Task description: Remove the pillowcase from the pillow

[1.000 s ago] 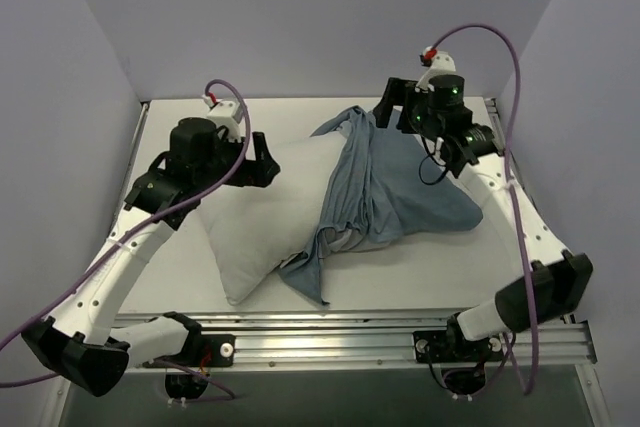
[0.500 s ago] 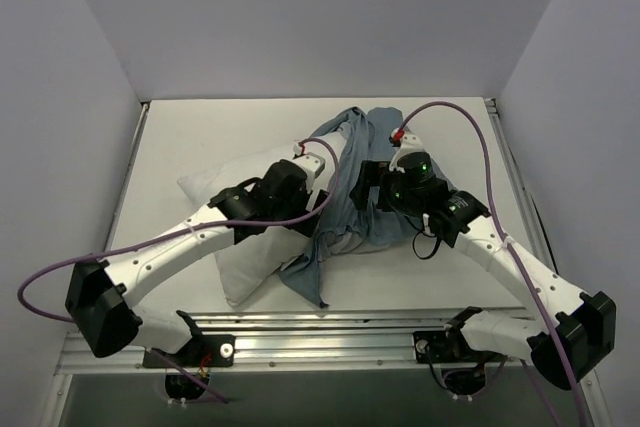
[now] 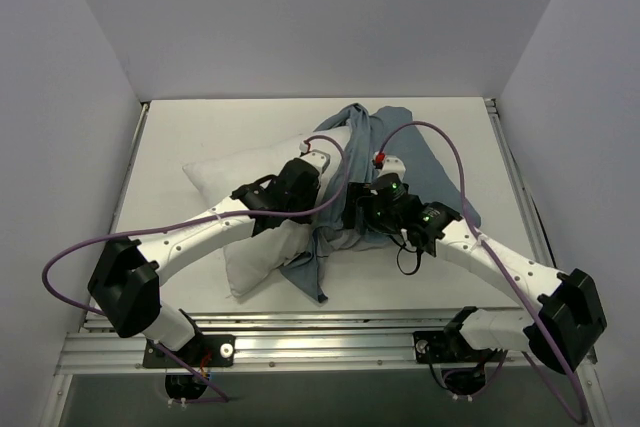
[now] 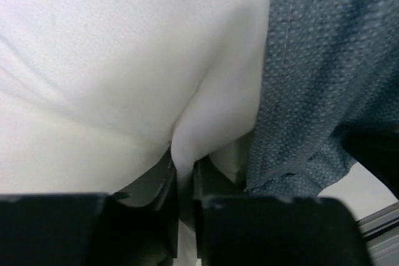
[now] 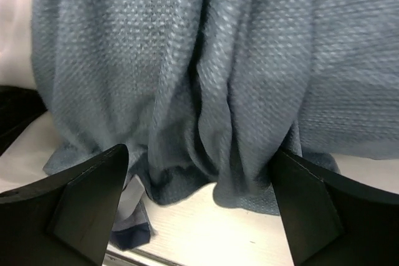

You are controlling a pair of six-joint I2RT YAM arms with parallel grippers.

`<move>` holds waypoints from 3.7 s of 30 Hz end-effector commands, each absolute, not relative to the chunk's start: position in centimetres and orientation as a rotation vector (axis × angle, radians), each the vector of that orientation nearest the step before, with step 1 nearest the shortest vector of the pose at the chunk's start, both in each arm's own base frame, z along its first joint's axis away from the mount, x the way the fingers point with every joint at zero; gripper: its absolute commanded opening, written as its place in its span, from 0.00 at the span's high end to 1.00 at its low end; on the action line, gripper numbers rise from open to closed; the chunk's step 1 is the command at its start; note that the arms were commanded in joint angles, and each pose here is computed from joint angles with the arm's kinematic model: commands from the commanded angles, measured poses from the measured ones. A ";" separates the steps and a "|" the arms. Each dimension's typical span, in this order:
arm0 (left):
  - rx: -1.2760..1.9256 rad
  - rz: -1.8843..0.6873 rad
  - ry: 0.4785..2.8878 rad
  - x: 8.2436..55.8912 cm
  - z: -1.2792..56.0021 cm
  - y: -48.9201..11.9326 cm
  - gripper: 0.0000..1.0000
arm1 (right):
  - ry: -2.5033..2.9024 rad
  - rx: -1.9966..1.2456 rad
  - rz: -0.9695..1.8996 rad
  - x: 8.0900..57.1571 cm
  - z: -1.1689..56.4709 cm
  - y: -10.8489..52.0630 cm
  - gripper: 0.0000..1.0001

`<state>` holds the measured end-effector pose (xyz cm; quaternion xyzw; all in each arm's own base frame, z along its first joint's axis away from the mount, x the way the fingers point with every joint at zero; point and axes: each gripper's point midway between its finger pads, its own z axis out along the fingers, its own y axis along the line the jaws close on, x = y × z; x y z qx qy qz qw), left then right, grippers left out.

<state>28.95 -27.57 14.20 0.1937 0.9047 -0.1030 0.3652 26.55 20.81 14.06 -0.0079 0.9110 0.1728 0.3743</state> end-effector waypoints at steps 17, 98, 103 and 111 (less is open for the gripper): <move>0.071 -0.297 2.171 33.6 28.0 -11.2 0.98 | 2.133 0.624 -0.166 38.3 18.4 1.2 1.00; -0.460 -0.669 2.188 37.1 19.1 -11.4 0.43 | 2.230 0.684 0.174 30.7 11.0 1.0 0.29; -0.336 -0.568 2.047 34.4 27.3 -9.5 0.06 | 2.011 0.615 0.208 31.7 22.4 0.5 0.01; -0.243 -0.256 1.743 26.3 42.8 -3.3 0.06 | 1.657 0.558 0.033 27.4 40.1 -3.4 0.00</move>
